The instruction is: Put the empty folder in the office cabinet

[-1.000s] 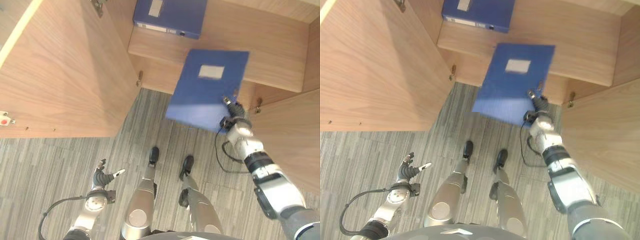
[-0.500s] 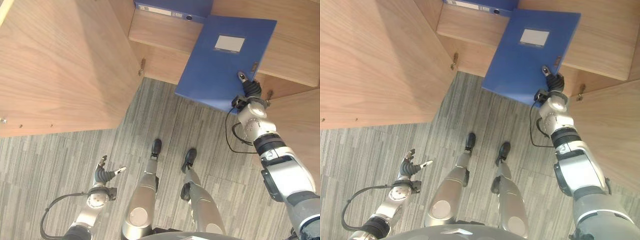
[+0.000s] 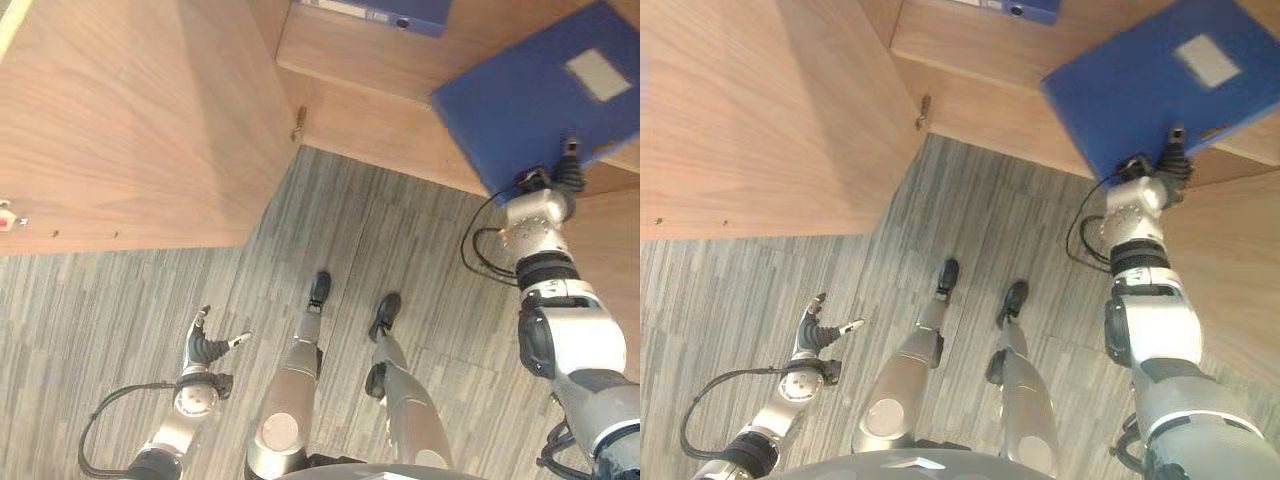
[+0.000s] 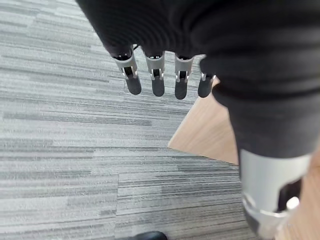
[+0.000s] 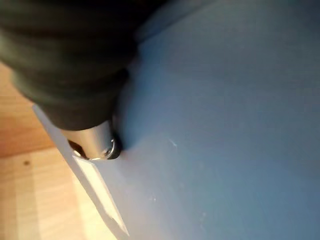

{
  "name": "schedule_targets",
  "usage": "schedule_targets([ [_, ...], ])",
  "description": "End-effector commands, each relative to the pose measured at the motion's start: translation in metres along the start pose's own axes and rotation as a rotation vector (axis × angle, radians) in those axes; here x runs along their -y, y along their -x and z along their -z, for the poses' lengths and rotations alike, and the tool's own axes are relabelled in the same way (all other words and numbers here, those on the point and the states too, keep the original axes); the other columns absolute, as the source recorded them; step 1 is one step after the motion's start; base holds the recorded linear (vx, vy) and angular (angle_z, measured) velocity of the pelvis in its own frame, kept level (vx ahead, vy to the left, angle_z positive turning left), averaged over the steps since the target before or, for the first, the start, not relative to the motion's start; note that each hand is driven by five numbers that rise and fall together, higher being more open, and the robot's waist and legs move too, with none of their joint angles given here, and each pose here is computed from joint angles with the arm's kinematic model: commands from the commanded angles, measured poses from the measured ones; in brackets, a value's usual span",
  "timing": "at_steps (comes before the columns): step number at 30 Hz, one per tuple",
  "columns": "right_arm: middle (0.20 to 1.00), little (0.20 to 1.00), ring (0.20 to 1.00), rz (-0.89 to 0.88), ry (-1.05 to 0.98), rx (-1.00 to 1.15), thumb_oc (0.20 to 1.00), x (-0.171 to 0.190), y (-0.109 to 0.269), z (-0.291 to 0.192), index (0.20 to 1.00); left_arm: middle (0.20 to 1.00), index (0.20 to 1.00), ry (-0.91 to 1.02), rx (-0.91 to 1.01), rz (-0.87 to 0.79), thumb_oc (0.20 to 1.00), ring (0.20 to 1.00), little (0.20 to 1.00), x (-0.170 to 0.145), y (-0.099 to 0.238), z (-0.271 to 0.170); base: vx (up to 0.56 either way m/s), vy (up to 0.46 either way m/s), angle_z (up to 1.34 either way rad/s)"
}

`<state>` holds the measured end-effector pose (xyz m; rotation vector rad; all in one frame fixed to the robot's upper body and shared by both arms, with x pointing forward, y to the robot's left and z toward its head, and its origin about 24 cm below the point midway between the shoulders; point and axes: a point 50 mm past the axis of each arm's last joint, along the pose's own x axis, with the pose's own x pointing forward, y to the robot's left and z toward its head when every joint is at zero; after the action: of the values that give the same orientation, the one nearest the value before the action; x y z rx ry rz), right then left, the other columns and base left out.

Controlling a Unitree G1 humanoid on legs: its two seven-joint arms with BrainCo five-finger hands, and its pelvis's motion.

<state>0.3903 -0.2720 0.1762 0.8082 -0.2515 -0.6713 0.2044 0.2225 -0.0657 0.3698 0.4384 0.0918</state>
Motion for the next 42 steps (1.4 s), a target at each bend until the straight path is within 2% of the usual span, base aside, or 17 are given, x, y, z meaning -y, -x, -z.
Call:
schedule_targets([
  [1, 0.200, 0.200, 0.200, 0.081, -0.031, 0.133, 0.200, 0.006, -0.011, -0.037, 0.200, 1.000, 1.000, -0.143, -0.009, -0.053, 1.000, 1.000, 1.000, -0.016, -0.003, 0.007, -0.02, 0.037, 0.13],
  [9, 0.200, 0.200, 0.200, 0.160, -0.075, 0.075, 0.200, 0.015, -0.011, -0.027, 0.200, 1.000, 1.000, -0.188, -0.140, -0.070, 1.000, 1.000, 1.000, -0.017, 0.004, 0.034, 0.00, 0.111, 0.08],
  [14, 0.200, 0.200, 0.200, 0.215, -0.107, 0.047, 0.200, 0.020, -0.012, -0.023, 0.200, 1.000, 1.000, -0.188, -0.157, -0.093, 1.000, 1.000, 1.000, -0.023, 0.006, 0.038, 0.01, 0.051, 0.06],
  [19, 0.200, 0.200, 0.200, 0.250, -0.109, 0.029, 0.200, 0.030, -0.015, -0.023, 0.200, 1.000, 1.000, -0.198, -0.162, -0.048, 1.000, 1.000, 1.000, -0.013, 0.012, 0.044, 0.14, -0.001, 0.06],
  [23, 0.200, 0.200, 0.200, 0.295, -0.112, 0.093, 0.200, 0.051, -0.022, -0.048, 0.200, 1.000, 1.000, -0.174, -0.155, -0.018, 1.000, 1.000, 1.000, -0.004, 0.012, 0.042, 0.13, -0.086, 0.05],
  [27, 0.200, 0.200, 0.200, 0.316, -0.107, 0.133, 0.200, 0.057, -0.025, -0.064, 0.200, 1.000, 1.000, -0.149, -0.166, -0.007, 1.000, 1.000, 1.000, 0.003, 0.015, 0.045, 0.09, -0.128, 0.14],
  [33, 0.200, 0.200, 0.200, 0.291, -0.129, 0.232, 0.200, 0.044, -0.030, -0.103, 0.200, 1.000, 1.000, -0.199, -0.249, 0.043, 1.000, 1.000, 1.000, 0.016, 0.023, 0.063, 0.09, -0.124, 0.11],
  [42, 0.200, 0.200, 0.200, 0.261, -0.083, 0.318, 0.200, 0.020, -0.032, -0.143, 0.200, 1.000, 1.000, -0.188, -0.250, 0.035, 1.000, 1.000, 1.000, 0.023, 0.015, 0.059, 0.02, -0.042, 0.01],
])
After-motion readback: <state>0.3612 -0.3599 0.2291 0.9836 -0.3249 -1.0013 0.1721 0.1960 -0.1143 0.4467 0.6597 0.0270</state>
